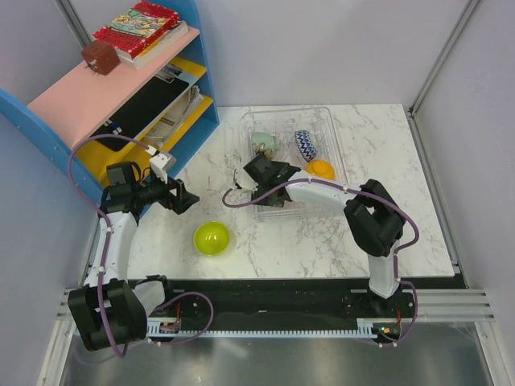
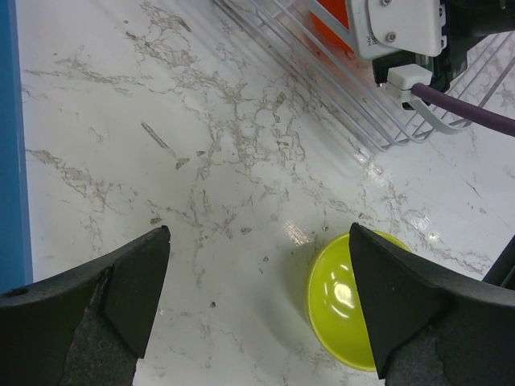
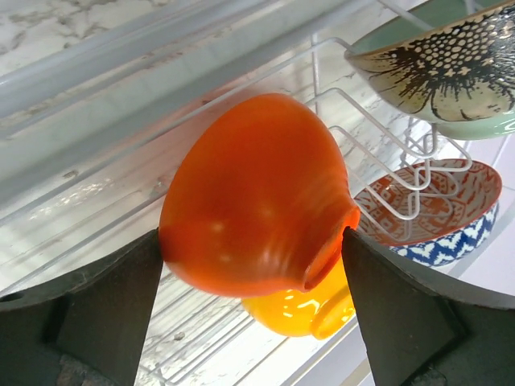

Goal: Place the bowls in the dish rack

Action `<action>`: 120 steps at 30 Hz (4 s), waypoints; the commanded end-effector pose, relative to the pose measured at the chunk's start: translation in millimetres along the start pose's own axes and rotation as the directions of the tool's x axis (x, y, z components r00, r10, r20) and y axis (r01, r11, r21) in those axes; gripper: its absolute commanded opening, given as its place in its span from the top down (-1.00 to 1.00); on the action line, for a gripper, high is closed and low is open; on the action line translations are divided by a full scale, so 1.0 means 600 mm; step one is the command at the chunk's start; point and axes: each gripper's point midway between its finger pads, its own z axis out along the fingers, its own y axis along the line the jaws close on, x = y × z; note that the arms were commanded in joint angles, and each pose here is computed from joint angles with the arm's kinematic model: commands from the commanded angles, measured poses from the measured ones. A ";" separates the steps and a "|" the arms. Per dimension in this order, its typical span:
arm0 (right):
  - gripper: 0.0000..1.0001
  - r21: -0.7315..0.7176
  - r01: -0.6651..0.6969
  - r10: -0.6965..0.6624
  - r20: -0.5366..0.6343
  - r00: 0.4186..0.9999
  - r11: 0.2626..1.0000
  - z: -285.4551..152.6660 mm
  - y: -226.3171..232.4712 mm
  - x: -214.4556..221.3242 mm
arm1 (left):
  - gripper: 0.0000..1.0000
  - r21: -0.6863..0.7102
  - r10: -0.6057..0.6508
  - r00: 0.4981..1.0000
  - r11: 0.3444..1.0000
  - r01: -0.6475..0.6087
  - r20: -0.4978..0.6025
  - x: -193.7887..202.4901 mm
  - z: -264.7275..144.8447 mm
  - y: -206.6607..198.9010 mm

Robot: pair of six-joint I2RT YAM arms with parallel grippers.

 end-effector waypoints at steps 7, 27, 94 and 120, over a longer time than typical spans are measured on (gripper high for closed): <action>-0.96 -0.049 -0.104 0.111 0.163 0.980 0.993 -0.062 -0.035 -0.065 | -0.96 0.007 0.028 0.999 1.000 -0.028 0.043 -0.014 -0.004 -0.005; -0.95 0.156 -0.237 0.243 -0.019 0.970 0.959 -0.088 -0.156 0.095 | -0.99 0.065 0.099 0.995 0.993 -0.099 -0.003 -0.013 -0.014 -0.017; -0.95 0.122 -0.416 0.374 0.270 0.887 0.901 -0.212 -0.186 -0.001 | -0.40 0.387 0.236 0.812 0.922 -0.013 -0.534 0.233 0.041 -0.096; -0.95 -0.565 -0.461 0.721 0.433 0.541 0.685 -0.340 -0.112 -0.154 | 0.96 0.222 0.266 0.960 0.945 -0.241 -0.087 -0.088 0.123 -0.055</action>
